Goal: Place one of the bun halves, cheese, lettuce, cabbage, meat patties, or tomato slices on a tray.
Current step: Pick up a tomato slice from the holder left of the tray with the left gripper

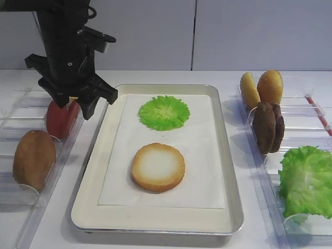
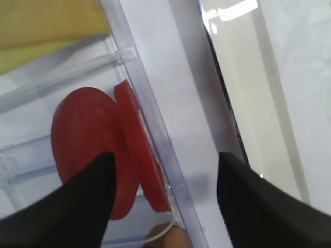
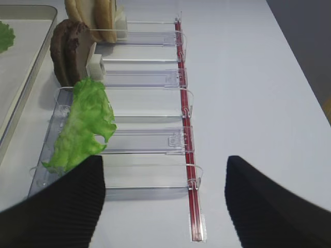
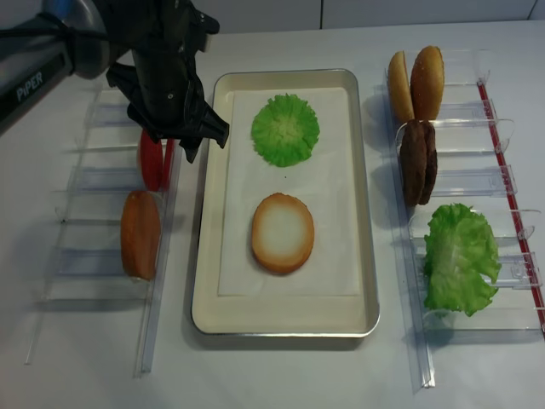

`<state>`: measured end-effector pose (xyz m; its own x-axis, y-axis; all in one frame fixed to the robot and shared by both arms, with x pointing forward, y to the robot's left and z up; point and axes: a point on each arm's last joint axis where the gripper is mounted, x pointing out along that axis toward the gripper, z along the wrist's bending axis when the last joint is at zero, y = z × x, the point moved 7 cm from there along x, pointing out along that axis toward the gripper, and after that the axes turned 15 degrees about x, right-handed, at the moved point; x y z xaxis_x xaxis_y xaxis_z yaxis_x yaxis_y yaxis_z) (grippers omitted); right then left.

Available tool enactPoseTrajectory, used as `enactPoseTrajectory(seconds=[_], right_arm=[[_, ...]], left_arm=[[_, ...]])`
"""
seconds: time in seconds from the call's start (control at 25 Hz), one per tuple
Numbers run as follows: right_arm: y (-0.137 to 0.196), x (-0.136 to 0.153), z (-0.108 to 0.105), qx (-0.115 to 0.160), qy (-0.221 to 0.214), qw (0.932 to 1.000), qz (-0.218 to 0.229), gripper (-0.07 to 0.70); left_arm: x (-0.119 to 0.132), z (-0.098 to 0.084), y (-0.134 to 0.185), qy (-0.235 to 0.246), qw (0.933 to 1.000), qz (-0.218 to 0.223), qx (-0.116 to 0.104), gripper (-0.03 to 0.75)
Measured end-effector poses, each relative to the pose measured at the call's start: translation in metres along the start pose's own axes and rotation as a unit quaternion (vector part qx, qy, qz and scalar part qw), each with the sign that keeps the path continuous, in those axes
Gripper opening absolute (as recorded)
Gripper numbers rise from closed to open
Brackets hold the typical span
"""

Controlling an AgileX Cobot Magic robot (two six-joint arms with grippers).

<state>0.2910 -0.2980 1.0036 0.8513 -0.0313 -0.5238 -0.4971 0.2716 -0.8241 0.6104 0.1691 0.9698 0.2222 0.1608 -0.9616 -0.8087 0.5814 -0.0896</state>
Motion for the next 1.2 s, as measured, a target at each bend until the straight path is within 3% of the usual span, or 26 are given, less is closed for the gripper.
enactPoseTrajectory(seconds=[0.2, 0.72, 1.2], right_arm=[[0.0, 0.0, 0.0, 0.0, 0.0, 1.0, 0.0, 0.529], [0.0, 0.0, 0.0, 0.0, 0.0, 1.0, 0.0, 0.529], [0.0, 0.0, 0.0, 0.0, 0.0, 1.0, 0.0, 0.529]], left_arm=[[0.001, 0.0, 0.0, -0.002, 1.0, 0.0, 0.0, 0.366], [0.0, 0.01, -0.001, -0.032, 0.9995, -0.001, 0.004, 0.074], [0.0, 0.013, -0.001, -0.04, 0.9992, -0.001, 0.0, 0.068]])
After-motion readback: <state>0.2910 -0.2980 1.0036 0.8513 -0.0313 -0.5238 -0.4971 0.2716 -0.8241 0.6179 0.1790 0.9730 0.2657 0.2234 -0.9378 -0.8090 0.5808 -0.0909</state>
